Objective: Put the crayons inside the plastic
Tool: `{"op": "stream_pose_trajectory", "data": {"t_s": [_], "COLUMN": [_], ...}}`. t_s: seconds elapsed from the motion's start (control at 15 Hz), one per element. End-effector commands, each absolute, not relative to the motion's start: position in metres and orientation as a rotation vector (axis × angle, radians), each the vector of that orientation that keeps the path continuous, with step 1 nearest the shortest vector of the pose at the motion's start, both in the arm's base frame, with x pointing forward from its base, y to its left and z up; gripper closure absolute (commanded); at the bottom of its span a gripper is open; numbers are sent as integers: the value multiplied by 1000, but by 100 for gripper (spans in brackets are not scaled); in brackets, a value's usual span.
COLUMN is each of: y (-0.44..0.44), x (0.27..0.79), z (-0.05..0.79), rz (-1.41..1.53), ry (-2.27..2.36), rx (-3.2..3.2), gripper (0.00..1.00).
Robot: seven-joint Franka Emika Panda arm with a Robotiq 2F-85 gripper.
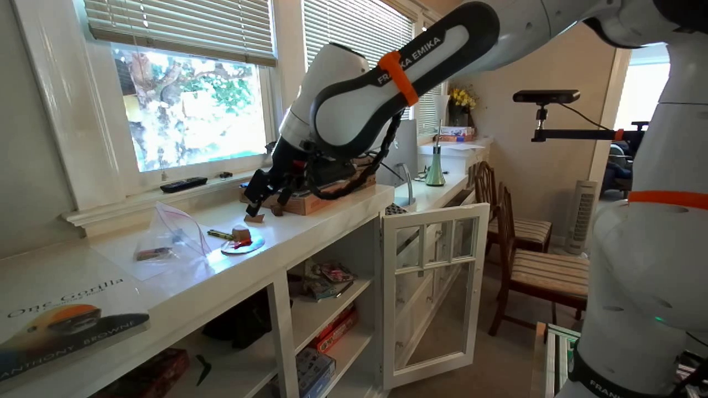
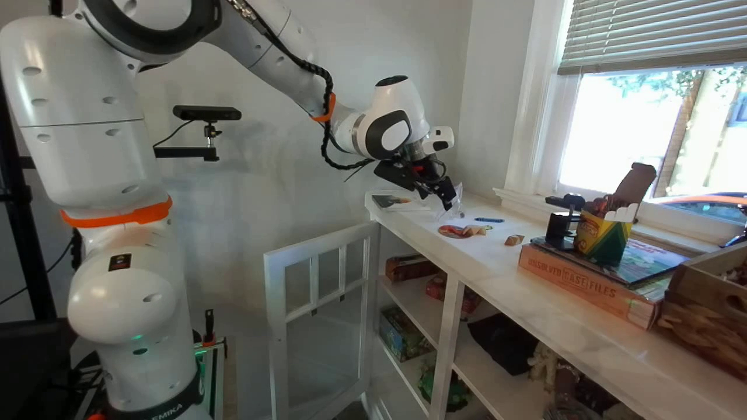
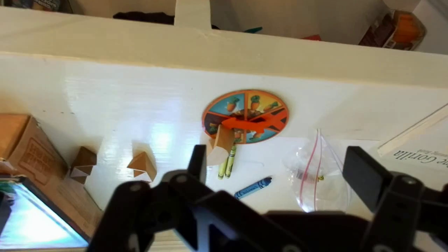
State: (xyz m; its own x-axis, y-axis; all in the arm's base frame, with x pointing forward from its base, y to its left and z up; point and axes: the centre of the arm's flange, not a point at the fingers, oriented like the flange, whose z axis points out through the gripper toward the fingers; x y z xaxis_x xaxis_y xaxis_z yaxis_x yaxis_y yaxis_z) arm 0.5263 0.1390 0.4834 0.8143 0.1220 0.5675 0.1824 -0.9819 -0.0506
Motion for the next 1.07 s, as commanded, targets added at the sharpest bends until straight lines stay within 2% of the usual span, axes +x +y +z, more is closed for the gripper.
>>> {"op": "stream_pose_trajectory", "data": {"t_s": [0.0,0.07,0.67,1.0], "y": [151,145,146,151], "x": [558,539,543,565], "z": [481,482,483,486], "rz": [-845,-892,-897,-930], "ry": [-332,-282,-285,-274], "rx": [-2898,-2890,-2888,-2863], "gripper": [0,0,0,0]}}
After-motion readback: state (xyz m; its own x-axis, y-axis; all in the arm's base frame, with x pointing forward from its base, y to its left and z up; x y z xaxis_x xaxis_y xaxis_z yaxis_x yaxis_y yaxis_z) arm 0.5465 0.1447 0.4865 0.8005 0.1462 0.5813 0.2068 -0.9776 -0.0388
